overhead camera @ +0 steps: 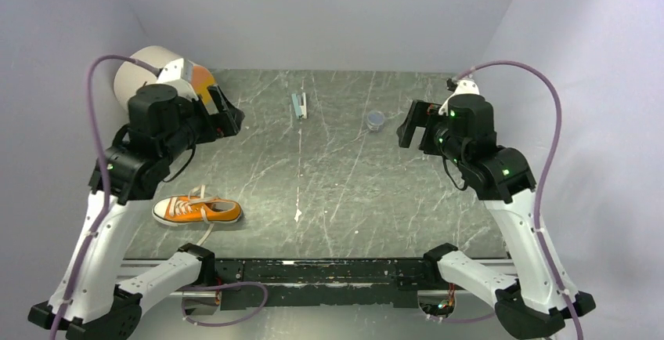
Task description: Tie the shoes
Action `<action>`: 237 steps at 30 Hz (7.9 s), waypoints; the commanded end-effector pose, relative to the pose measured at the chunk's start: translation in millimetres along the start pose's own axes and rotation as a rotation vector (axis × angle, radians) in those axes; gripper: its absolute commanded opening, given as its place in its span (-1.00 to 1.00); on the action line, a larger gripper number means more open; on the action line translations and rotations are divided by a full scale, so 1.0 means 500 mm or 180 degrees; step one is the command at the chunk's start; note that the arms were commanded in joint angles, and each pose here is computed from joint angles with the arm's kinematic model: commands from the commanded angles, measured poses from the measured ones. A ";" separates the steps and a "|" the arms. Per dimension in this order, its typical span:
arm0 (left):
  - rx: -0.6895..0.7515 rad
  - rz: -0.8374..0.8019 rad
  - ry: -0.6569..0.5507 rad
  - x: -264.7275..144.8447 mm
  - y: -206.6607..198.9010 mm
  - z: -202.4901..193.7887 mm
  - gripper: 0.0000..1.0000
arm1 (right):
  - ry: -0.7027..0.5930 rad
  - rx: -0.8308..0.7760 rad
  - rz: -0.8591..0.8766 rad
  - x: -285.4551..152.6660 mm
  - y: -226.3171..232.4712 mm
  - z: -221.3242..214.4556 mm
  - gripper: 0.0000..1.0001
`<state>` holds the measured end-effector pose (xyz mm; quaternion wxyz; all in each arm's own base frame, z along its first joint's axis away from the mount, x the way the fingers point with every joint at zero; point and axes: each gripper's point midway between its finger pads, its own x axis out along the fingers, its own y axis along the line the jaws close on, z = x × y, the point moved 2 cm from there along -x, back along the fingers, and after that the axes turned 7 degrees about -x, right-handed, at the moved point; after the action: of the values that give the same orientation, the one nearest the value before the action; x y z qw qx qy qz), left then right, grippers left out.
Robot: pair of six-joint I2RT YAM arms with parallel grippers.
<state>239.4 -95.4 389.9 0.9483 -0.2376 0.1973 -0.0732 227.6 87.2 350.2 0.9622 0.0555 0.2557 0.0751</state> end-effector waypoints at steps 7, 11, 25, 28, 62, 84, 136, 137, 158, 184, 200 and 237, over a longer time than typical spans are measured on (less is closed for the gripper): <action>-0.0609 0.0469 0.1000 0.080 0.124 -0.215 0.94 | 0.0132 0.0044 -0.0105 0.092 -0.017 -0.054 0.99; -0.0840 0.0748 0.1367 0.094 0.170 -0.297 0.89 | 0.0258 -0.0045 0.0097 0.111 0.000 -0.087 0.99; -0.1571 0.2467 0.1580 0.086 0.318 -0.428 0.58 | 0.0300 -0.0692 0.0523 0.124 0.079 -0.123 0.99; -0.1730 0.2793 0.1573 0.086 0.335 -0.443 0.53 | 0.0275 -0.0844 0.0517 0.122 0.090 -0.125 0.99; -0.1505 0.2261 -0.0015 0.019 0.259 -0.090 -0.90 | 0.0108 -0.0981 0.0252 0.113 0.071 -0.109 1.00; -0.0194 0.0362 0.2385 0.242 -0.037 -0.585 -0.90 | 0.0070 -0.0976 0.0152 0.102 0.055 -0.110 1.00; -0.0672 -0.0946 0.3060 0.113 -0.064 -0.641 0.76 | 0.2613 0.0104 0.1805 0.234 0.227 -0.593 0.26; -0.0668 -0.0940 0.3101 0.113 -0.064 -0.651 0.73 | 0.2601 0.0086 0.1716 0.242 0.221 -0.595 0.14; -0.0024 -0.0319 0.2817 0.093 0.030 -0.613 0.85 | 0.2466 -0.0319 -0.0030 0.167 0.061 -0.471 -0.79; 0.0253 0.0244 0.2694 0.204 0.108 -0.536 0.94 | 0.2899 0.1114 -0.0389 0.197 -0.106 -0.536 0.23; -0.0773 0.0842 0.2882 0.235 0.128 -0.632 0.84 | 0.2757 0.1340 -0.0749 0.216 -0.129 -0.598 -0.10; -0.1679 0.2742 0.2453 0.262 0.166 -0.774 -0.27 | 0.2475 0.1315 -0.0400 0.219 -0.106 -0.559 -0.84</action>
<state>210.4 -240.1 27.9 0.6332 -0.3589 0.6391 0.2487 186.5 72.2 45.8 0.7603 0.1997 0.6174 -0.0298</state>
